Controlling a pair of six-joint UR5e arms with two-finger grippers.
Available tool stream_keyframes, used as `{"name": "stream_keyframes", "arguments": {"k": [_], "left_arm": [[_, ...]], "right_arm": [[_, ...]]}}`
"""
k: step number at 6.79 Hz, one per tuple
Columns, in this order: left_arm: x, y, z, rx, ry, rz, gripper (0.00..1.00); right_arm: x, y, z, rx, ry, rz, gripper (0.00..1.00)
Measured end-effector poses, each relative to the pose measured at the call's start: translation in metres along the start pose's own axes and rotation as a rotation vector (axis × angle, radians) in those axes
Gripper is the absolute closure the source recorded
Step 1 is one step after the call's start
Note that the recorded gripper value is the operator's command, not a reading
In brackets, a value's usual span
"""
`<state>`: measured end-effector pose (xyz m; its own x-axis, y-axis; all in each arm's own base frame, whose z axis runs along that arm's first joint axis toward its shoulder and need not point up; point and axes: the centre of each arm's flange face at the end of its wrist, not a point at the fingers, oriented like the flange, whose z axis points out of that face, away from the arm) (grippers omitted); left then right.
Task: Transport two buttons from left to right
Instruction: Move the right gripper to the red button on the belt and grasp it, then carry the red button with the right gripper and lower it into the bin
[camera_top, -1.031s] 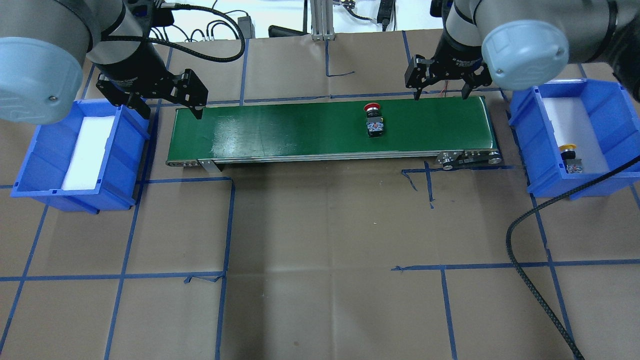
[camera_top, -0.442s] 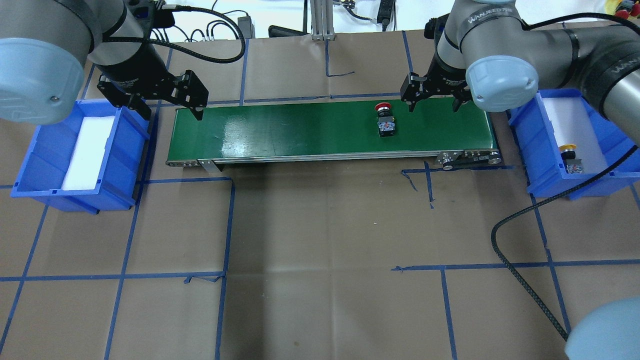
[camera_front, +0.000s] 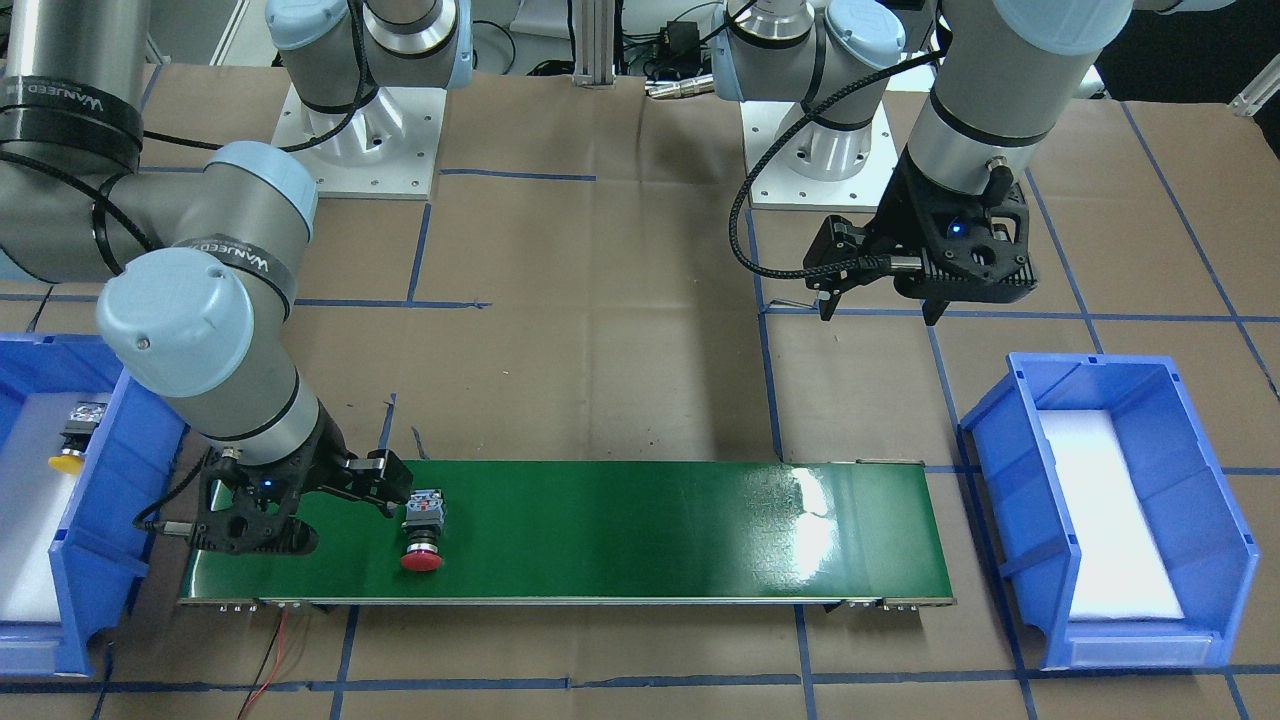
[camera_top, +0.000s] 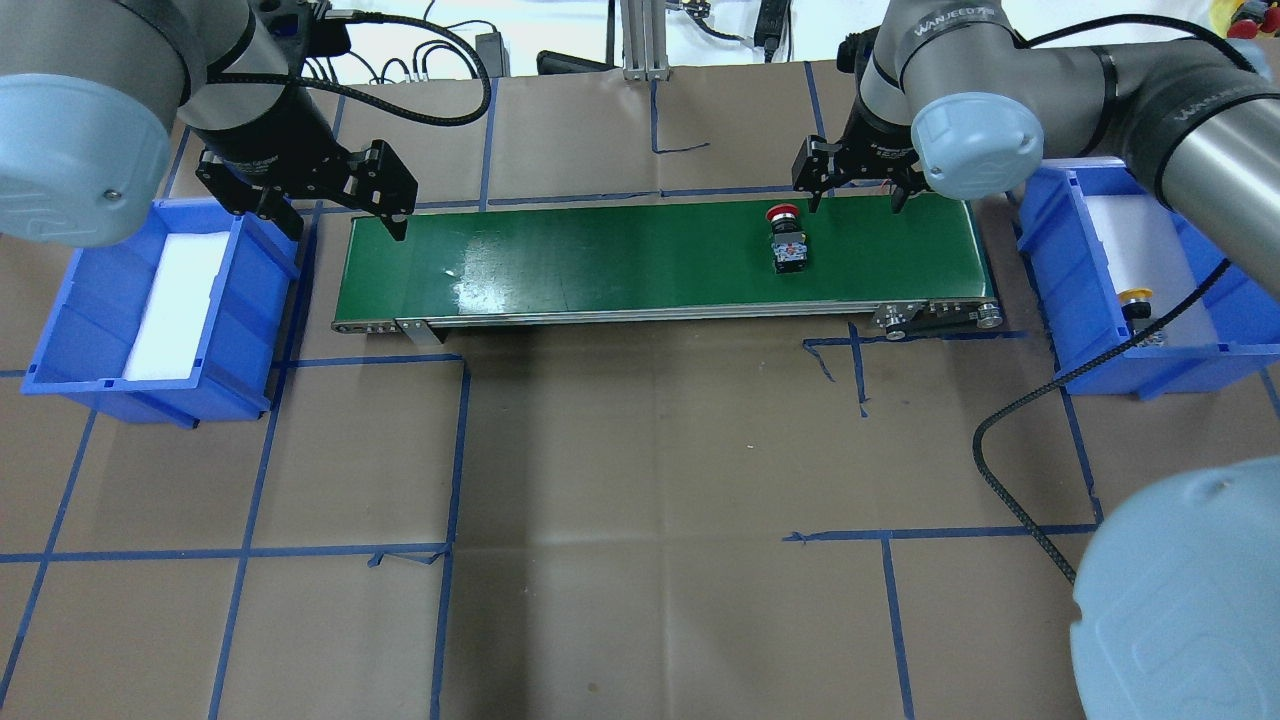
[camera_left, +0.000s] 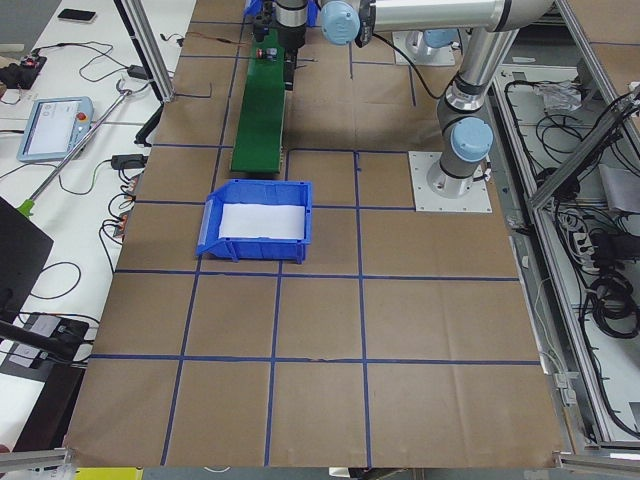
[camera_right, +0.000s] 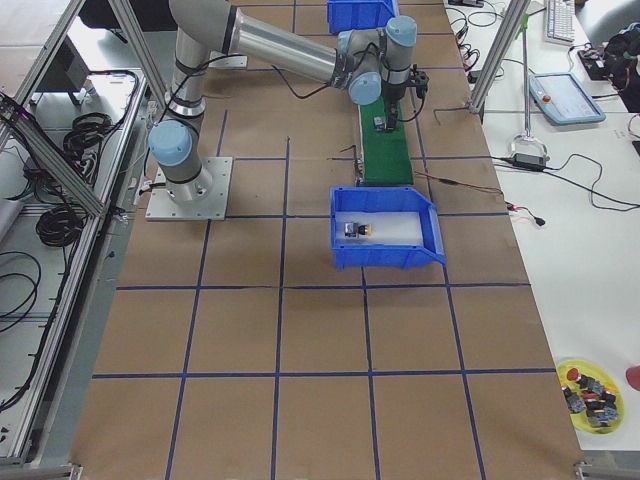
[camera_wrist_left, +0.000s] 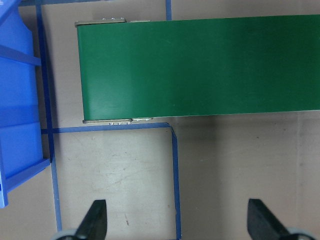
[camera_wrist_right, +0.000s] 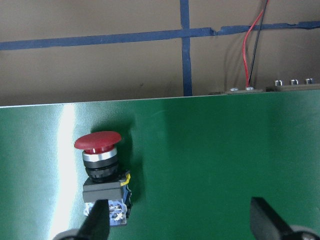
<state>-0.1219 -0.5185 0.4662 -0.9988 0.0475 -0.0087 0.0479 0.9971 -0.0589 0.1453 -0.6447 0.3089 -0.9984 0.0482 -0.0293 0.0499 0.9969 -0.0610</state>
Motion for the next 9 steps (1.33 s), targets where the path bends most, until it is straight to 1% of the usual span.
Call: {"name": "stream_keyframes", "arguments": {"k": [2,4,5,6,7,9], "left_arm": [[0.0,0.005,-0.005,-0.006,0.0,-0.001,0.0],[0.001,0.011,-0.007,-0.028,0.001,-0.001,0.0],[0.002,0.015,-0.008,-0.045,0.003,-0.001,0.0],[0.002,0.017,-0.008,-0.058,0.004,-0.001,0.0],[0.002,0.018,-0.007,-0.064,0.006,-0.001,0.0],[0.002,0.018,-0.005,-0.068,0.009,-0.001,0.0]], "right_arm": [[-0.003,-0.007,0.018,-0.022,-0.01,0.0,0.0],[-0.003,-0.006,0.039,-0.059,-0.009,-0.001,0.0],[-0.003,-0.006,0.051,-0.082,-0.007,0.0,0.06],[-0.003,-0.007,0.064,-0.102,-0.004,0.0,0.47],[-0.002,-0.009,0.071,-0.108,-0.002,-0.003,0.92],[0.004,-0.012,0.066,-0.102,0.01,-0.005,0.94]]}}
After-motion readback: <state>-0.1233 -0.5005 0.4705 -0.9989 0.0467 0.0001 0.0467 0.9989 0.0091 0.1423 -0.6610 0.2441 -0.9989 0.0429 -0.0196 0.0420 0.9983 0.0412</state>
